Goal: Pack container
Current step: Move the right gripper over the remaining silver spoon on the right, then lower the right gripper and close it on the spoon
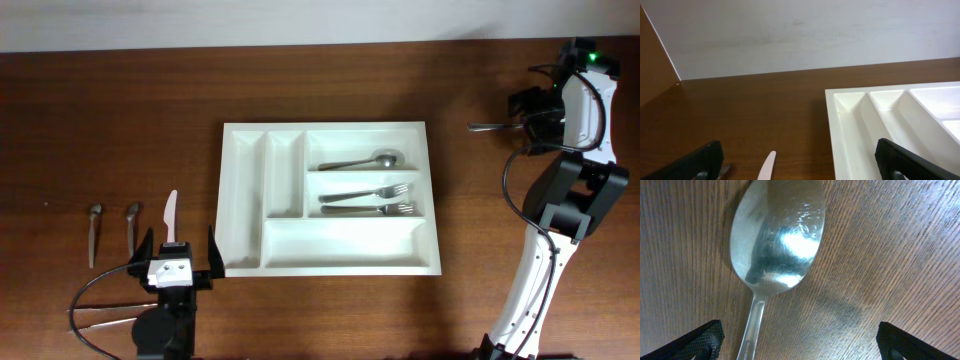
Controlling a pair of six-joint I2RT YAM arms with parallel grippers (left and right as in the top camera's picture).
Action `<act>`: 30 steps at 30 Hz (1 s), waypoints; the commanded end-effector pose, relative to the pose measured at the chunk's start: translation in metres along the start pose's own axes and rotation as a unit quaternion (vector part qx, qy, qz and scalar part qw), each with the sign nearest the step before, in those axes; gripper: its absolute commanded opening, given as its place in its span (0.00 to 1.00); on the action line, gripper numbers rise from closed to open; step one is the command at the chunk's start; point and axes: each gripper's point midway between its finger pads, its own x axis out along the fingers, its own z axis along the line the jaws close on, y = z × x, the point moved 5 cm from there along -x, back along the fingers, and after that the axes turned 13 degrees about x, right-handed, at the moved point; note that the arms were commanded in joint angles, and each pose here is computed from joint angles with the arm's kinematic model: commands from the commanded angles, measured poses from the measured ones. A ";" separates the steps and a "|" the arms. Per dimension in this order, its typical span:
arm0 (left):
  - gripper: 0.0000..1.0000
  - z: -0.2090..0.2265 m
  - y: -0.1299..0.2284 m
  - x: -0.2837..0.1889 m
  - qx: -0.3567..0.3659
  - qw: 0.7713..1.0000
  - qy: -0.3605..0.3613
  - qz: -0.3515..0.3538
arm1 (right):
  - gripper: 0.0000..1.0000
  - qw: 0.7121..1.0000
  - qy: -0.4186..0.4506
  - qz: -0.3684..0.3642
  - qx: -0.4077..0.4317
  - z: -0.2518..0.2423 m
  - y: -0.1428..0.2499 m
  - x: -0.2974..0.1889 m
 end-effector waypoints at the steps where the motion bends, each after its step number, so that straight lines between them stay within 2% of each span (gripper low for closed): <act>1: 0.99 0.001 0.000 0.000 0.008 1.000 -0.001 -0.001 | 0.99 1.000 0.024 -0.019 -0.007 -0.005 -0.002 0.009; 30: 0.99 0.001 0.000 0.000 0.008 1.000 -0.001 -0.001 | 0.99 0.998 0.043 -0.035 -0.010 -0.010 -0.003 0.010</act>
